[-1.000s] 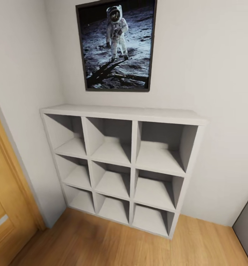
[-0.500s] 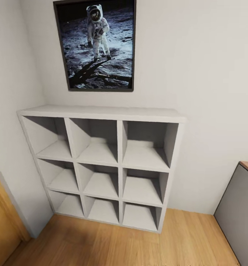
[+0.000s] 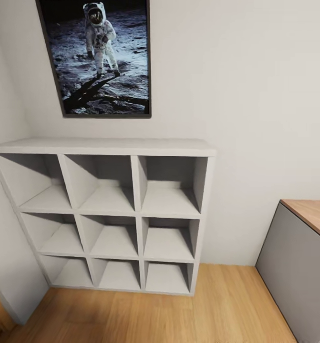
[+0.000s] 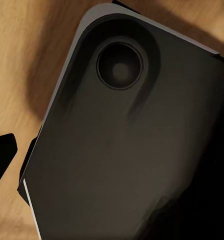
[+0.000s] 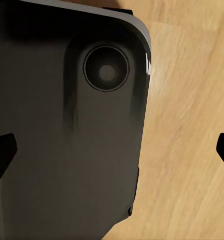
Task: Attach the digital camera to the camera tripod in the bedroom.
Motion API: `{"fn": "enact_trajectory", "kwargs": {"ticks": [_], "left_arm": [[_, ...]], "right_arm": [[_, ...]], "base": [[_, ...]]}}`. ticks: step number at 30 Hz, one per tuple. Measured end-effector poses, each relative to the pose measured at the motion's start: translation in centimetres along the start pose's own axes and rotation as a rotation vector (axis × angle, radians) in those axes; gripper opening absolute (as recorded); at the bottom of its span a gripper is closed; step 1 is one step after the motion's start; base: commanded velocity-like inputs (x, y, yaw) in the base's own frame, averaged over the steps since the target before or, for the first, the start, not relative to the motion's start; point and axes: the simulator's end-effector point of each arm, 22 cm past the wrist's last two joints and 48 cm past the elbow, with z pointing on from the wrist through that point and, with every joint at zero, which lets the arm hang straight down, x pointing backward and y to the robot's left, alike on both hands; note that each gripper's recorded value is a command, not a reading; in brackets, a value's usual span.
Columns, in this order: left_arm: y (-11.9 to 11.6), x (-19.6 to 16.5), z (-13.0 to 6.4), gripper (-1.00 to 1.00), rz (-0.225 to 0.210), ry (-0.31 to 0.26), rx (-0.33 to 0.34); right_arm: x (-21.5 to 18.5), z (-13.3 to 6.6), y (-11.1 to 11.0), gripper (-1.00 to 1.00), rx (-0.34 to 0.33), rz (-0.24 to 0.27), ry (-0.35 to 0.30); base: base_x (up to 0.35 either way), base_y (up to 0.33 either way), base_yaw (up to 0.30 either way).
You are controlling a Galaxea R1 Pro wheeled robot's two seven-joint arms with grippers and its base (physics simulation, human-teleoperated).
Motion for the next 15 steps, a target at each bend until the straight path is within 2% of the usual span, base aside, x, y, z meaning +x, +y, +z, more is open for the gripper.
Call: {"fn": "enact_trajectory", "kwargs": {"ticks": [6,15], "left_arm": [[0.0,-0.05,0.0,1.0,0.0,-0.001,-0.001],[0.16,-0.18,0.0,1.0,0.002,-0.003,-0.002]], "right_arm": [[0.01,0.0,0.06,1.0,-0.002,-0.008,0.001],[-0.09,0.0,-0.03,1.0,-0.001,-0.015,-0.003]], "base": [[0.0,0.0,-0.093],[0.0,0.0,-0.006]]}}
